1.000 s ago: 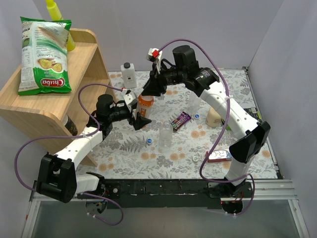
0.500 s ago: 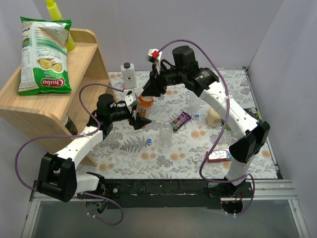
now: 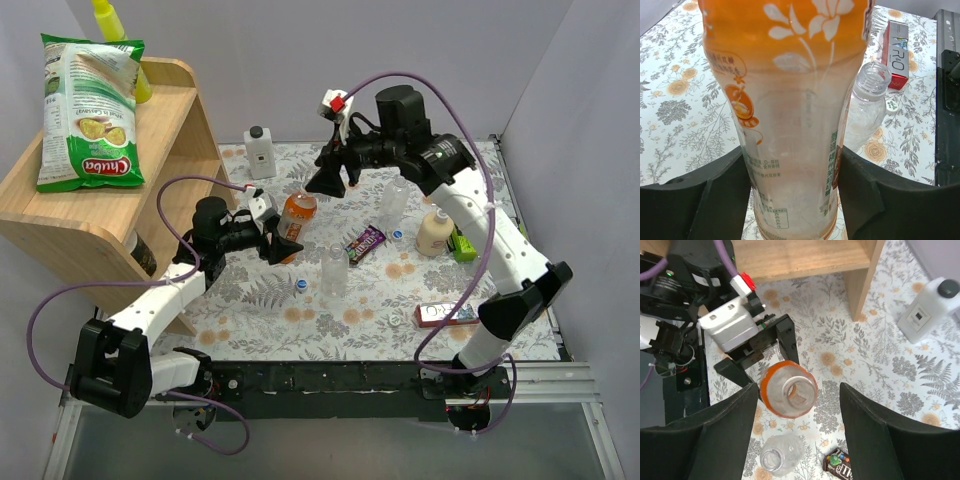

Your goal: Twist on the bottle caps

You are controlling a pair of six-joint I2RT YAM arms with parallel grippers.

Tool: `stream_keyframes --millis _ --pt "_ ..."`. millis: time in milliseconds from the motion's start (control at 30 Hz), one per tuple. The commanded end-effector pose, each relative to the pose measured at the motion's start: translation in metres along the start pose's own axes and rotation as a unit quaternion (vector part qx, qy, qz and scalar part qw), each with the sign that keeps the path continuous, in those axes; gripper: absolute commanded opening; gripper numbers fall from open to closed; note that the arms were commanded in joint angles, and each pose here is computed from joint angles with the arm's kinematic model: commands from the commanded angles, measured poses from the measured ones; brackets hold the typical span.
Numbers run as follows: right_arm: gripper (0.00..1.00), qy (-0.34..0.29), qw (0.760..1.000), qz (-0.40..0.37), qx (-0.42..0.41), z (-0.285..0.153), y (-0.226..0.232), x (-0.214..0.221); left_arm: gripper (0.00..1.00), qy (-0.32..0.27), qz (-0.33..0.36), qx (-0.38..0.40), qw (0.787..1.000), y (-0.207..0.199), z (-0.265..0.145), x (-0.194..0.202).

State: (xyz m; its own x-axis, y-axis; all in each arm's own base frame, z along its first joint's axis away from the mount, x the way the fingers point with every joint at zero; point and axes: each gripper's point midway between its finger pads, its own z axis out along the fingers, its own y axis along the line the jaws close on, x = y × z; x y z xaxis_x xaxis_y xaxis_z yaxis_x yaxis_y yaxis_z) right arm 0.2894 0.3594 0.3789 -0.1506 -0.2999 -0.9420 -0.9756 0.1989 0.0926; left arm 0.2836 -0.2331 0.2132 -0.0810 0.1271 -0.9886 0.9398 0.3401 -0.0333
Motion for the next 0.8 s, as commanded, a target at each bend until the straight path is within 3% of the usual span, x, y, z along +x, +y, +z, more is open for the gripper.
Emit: stream_keyframes --millis 0,133,667,767 --pt "0.73 -0.022 0.999 -0.026 0.011 -0.025 0.014 -0.015 0.53 -0.01 -0.005 0.006 1.0 -0.005 0.0 0.001" --pt "0.73 -0.01 0.999 -0.016 0.029 -0.021 0.0 -0.005 0.43 -0.018 -0.005 -0.002 1.0 0.0 0.002 -0.005" --pt "0.74 -0.028 0.998 0.042 -0.041 0.012 -0.014 0.0 0.42 -0.02 -0.005 0.015 1.0 -0.01 -0.002 -0.015" --pt "0.68 -0.024 0.997 0.048 -0.057 0.02 -0.013 0.006 0.42 -0.022 -0.002 0.017 1.0 -0.01 -0.002 -0.018"
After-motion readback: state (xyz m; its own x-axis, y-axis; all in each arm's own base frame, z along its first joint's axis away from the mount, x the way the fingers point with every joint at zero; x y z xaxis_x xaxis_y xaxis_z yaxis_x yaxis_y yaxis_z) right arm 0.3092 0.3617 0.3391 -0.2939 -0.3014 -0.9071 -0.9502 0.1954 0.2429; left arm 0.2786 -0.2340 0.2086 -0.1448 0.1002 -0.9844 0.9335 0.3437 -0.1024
